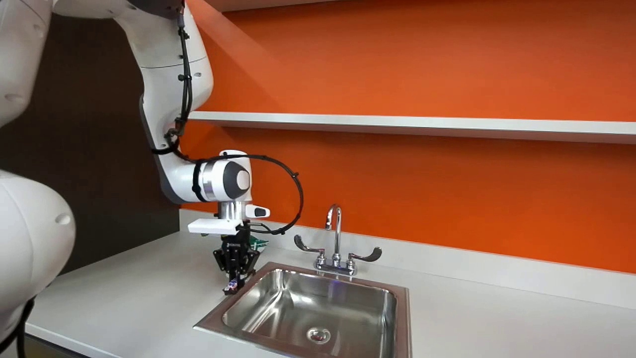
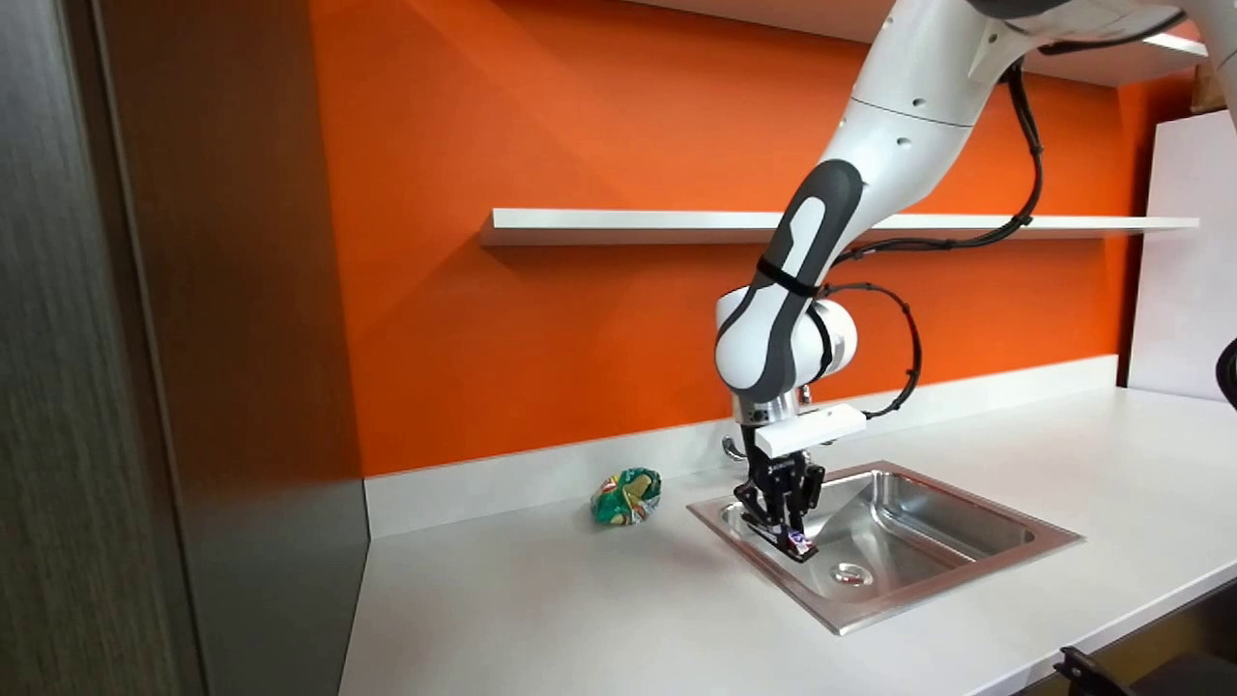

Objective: Remove the packet from the sink

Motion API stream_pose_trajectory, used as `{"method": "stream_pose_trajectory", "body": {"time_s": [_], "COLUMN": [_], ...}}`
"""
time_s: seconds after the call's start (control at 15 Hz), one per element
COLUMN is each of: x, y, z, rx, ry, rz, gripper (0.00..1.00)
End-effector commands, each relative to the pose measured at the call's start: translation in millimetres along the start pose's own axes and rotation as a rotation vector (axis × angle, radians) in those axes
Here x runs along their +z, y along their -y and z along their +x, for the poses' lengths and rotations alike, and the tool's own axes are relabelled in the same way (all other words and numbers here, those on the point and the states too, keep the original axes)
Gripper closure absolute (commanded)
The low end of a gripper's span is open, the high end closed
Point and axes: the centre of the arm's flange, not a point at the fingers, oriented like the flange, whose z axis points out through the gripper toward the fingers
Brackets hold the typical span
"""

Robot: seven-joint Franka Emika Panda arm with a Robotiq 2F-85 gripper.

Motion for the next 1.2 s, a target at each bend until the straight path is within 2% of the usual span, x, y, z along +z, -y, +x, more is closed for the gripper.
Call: {"method": "stream_pose_trajectory", "body": {"time_s": [0.0,0.33,0.67,0.73,0.8,0.87,1.13], "x": [-7,1,12,13,13,14,8], "y": [44,97,113,113,112,111,106], "z": [-6,-11,-13,-13,-13,-13,-15], "rx": [-0.107,-0.238,-0.276,-0.276,-0.276,-0.275,-0.267], "ry": [0.006,0.008,0.022,0.022,0.024,0.022,0.026], "rz": [-0.041,-0.052,-0.06,-0.061,-0.062,-0.061,-0.045], "gripper": [0.94,0.94,0.94,0.91,0.53,0.53,0.25]}}
